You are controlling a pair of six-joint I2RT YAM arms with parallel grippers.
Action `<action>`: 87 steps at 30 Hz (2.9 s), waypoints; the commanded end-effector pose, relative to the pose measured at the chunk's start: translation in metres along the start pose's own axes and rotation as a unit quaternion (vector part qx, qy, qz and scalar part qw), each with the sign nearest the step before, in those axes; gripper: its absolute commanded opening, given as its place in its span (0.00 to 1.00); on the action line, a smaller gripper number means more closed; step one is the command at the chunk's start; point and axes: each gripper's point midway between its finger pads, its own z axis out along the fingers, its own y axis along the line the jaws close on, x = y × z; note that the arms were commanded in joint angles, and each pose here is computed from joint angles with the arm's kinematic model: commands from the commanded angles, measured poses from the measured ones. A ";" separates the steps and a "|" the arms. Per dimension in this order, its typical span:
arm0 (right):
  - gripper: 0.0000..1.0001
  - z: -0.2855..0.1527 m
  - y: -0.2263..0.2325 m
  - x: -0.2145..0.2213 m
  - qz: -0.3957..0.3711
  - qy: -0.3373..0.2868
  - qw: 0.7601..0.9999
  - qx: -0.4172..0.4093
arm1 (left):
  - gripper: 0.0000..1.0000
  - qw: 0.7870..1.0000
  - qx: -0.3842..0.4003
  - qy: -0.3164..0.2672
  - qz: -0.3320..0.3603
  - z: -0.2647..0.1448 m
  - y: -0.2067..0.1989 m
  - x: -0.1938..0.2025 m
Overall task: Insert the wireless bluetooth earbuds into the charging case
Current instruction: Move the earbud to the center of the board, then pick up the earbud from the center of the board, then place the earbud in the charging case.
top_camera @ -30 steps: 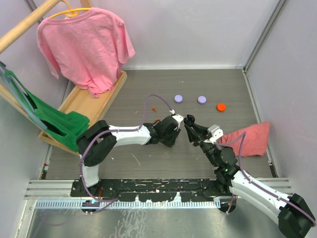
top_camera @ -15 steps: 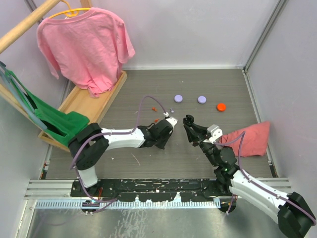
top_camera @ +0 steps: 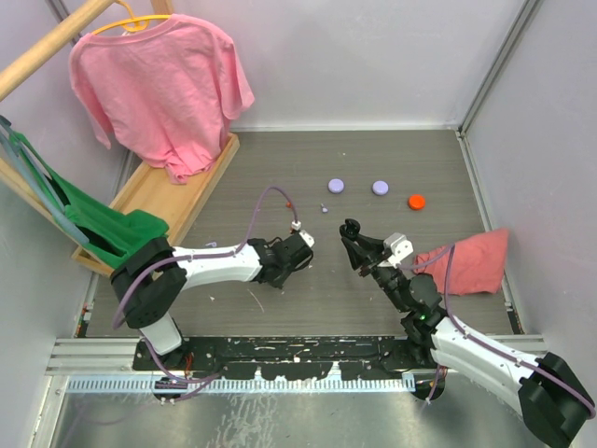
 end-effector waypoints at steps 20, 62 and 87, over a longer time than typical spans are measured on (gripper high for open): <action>0.01 0.006 0.007 -0.035 0.013 -0.050 0.999 -0.015 | 0.51 0.967 0.059 -0.012 -0.248 -0.022 0.025 -0.016; 0.01 0.017 0.031 -0.028 -0.011 -0.041 0.996 -0.083 | 0.05 0.959 0.097 -0.124 -0.236 -0.058 0.034 -0.053; 0.01 0.050 0.072 -0.061 -0.007 -0.107 0.976 -0.189 | 0.00 0.822 0.186 -0.531 -0.085 -0.241 0.042 -0.145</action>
